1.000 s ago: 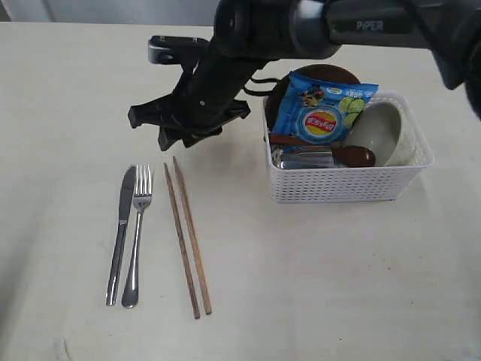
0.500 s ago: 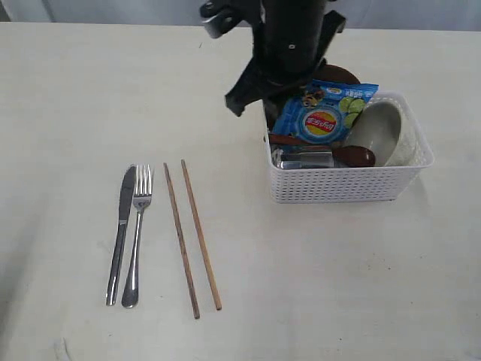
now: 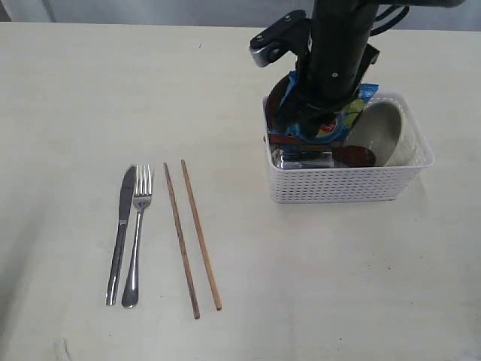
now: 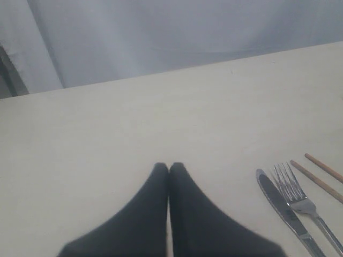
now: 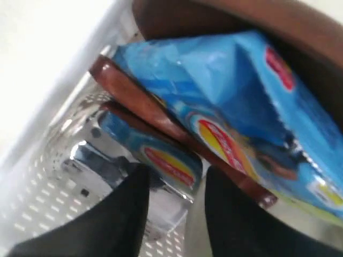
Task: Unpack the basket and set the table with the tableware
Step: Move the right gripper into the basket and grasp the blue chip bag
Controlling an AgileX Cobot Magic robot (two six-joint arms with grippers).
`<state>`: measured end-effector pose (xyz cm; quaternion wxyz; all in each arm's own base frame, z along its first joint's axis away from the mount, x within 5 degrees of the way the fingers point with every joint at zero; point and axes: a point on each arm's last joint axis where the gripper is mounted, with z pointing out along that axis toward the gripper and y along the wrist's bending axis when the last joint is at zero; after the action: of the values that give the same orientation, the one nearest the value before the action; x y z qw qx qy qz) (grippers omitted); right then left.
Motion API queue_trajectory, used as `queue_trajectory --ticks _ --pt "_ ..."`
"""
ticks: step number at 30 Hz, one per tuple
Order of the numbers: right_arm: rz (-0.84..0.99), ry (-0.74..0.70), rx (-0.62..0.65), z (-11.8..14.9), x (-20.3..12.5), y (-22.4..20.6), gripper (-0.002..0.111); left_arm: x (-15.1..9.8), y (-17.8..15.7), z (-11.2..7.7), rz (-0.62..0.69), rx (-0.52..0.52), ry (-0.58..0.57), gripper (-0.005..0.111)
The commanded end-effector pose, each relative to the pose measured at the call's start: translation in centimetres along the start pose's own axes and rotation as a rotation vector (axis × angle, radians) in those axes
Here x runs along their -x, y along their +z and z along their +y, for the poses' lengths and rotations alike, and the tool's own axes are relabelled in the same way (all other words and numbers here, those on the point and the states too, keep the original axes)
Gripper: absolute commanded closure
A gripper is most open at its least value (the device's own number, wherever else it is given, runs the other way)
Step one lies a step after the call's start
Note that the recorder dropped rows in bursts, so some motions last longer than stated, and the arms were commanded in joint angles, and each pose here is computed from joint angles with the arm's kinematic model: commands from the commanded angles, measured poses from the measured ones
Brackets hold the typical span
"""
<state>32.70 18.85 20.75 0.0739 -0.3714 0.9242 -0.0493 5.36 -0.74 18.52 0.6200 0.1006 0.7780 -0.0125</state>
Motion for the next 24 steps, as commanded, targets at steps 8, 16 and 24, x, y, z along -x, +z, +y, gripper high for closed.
queue_trajectory --ticks 8,16,24 --pt "-0.031 -0.063 0.034 0.4 0.2 1.3 0.063 -0.1 0.0 -0.1 -0.002 -0.01 -0.008 0.107" --pt "0.01 -0.135 0.11 1.2 0.2 2.7 0.063 -0.1 0.0 -0.1 -0.002 -0.01 -0.008 0.107" --pt "0.065 -0.119 0.11 1.1 -0.3 2.7 0.063 -0.1 0.0 -0.1 -0.002 -0.01 -0.008 0.107"
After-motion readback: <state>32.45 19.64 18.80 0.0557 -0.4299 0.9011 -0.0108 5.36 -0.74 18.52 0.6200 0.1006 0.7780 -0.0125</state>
